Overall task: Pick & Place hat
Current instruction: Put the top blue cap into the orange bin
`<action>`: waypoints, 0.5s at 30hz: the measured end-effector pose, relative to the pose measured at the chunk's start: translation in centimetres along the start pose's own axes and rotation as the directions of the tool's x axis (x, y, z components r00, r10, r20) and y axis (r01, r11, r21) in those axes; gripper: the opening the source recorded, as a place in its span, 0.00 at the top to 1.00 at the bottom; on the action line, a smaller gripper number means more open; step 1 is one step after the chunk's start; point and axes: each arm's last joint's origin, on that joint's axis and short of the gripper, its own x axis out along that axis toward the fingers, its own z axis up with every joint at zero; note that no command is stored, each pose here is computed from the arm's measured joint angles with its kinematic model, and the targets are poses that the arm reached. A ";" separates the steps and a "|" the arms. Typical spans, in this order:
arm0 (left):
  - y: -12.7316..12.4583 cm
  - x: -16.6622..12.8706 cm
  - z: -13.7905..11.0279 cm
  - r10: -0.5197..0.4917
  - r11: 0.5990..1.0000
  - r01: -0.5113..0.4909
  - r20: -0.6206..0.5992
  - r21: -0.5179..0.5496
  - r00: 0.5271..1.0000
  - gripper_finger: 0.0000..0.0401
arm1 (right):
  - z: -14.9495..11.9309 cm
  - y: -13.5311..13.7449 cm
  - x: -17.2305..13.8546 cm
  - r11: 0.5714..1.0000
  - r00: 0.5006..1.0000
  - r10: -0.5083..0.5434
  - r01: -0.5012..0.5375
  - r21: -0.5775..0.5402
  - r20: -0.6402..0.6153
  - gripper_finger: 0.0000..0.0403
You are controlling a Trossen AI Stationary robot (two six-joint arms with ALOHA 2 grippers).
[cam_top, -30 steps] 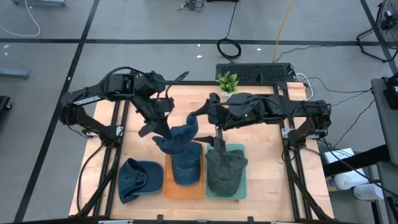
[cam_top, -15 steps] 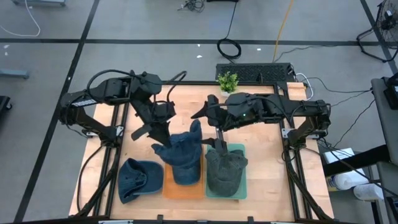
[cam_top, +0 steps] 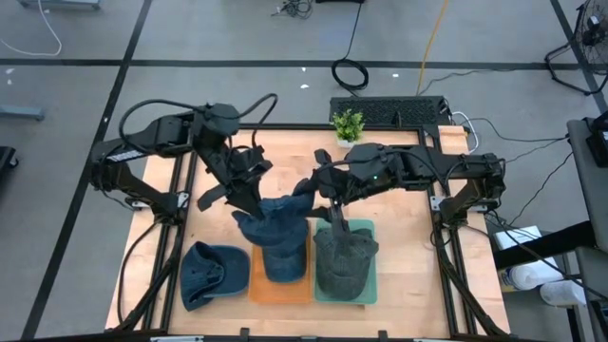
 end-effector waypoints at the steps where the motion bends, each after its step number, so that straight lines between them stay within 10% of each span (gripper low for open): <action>1: -0.2 -0.1 0.2 -0.002 1.000 0.002 0.006 0.012 1.000 0.99 | 0.0 0.0 0.0 1.000 1.000 0.001 -0.001 -0.001 0.003 0.59; 6: -0.9 -0.6 0.7 0.016 0.999 -0.018 0.036 0.046 0.999 0.97 | 0.3 0.0 0.0 1.000 0.999 0.007 -0.006 -0.030 0.035 0.95; 15: -1.0 -1.0 0.9 0.021 0.995 -0.025 0.044 0.094 0.999 0.96 | 0.7 0.7 0.0 0.993 0.993 0.093 -0.087 -0.079 0.069 1.00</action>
